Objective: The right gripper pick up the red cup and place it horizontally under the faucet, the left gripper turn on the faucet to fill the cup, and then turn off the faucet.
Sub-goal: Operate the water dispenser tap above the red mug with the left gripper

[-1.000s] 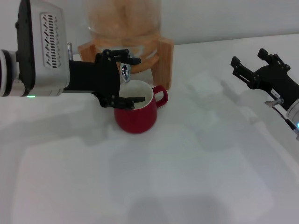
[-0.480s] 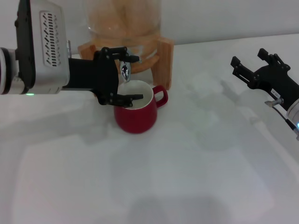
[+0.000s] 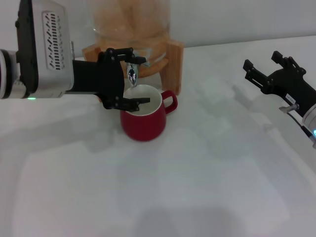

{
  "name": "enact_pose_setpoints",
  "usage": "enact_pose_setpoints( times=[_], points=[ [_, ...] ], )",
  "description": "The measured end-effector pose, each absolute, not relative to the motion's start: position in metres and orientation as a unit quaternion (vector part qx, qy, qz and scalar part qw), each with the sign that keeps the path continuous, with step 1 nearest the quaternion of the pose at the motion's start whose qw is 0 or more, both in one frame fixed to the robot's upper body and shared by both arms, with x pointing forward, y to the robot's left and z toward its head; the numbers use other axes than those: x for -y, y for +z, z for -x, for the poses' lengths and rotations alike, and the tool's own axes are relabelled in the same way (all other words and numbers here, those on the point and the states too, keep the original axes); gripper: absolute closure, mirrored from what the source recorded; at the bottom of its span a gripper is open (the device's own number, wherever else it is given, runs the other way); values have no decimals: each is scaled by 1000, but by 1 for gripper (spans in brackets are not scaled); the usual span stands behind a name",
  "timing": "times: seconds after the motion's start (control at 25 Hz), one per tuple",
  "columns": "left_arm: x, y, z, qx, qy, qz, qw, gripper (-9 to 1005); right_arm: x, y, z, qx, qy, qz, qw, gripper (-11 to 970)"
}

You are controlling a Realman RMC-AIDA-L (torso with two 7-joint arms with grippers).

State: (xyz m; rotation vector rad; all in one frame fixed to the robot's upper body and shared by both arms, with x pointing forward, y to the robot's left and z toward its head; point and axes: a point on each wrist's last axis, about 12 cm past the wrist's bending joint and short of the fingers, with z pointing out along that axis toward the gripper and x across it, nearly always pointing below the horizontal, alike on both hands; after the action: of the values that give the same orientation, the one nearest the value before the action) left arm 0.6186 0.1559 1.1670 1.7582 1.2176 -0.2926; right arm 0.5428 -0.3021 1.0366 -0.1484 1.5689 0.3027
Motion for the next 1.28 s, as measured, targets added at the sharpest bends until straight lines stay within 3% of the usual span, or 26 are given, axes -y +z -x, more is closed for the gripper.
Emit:
enact_pose_setpoints(
  times=[1.28],
  points=[
    [-151,1169,-618,-487,-123,-719,480,139,302,1038,-542,-698,139,68,699,85]
  ],
)
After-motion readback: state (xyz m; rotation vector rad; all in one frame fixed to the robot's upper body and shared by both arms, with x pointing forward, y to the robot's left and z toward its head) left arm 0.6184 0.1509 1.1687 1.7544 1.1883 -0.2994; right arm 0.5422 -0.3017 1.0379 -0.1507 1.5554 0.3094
